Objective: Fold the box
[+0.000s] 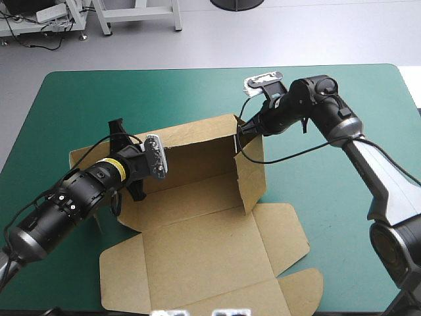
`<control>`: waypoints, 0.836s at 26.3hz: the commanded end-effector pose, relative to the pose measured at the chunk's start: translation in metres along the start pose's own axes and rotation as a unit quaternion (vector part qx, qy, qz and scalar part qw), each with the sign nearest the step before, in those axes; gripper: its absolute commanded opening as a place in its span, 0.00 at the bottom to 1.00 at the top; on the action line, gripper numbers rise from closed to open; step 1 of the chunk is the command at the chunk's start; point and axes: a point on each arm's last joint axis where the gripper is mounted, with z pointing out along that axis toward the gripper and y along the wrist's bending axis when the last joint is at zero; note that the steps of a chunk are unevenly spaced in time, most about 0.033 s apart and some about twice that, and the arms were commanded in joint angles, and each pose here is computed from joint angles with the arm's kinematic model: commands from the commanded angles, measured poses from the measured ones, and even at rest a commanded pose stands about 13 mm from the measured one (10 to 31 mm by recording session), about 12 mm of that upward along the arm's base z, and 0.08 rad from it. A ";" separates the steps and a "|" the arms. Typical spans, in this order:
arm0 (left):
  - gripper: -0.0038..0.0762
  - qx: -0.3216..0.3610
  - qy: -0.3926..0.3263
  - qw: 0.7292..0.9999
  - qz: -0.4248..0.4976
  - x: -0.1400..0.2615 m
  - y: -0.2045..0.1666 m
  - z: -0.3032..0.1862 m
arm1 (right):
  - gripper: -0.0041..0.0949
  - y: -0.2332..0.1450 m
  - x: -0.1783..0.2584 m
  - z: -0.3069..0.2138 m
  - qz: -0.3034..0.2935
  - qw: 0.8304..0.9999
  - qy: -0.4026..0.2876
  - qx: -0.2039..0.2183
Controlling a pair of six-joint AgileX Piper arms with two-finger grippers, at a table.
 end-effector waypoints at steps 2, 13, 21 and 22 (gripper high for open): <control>0.04 -0.001 -0.009 1.000 -0.027 -0.003 0.003 -0.008 | 0.04 0.002 0.011 -0.027 -0.005 0.996 -0.089 0.005; 0.04 -0.005 -0.013 0.999 -0.034 -0.004 0.004 -0.008 | 0.04 0.005 0.060 -0.022 -0.001 0.987 -0.162 -0.012; 0.04 -0.005 -0.015 0.999 -0.037 -0.004 0.004 -0.008 | 0.04 0.015 0.063 -0.048 0.020 0.978 -0.203 -0.048; 0.04 -0.004 -0.015 0.999 -0.039 -0.004 0.003 -0.008 | 0.04 0.015 0.063 -0.047 0.015 0.978 -0.201 -0.048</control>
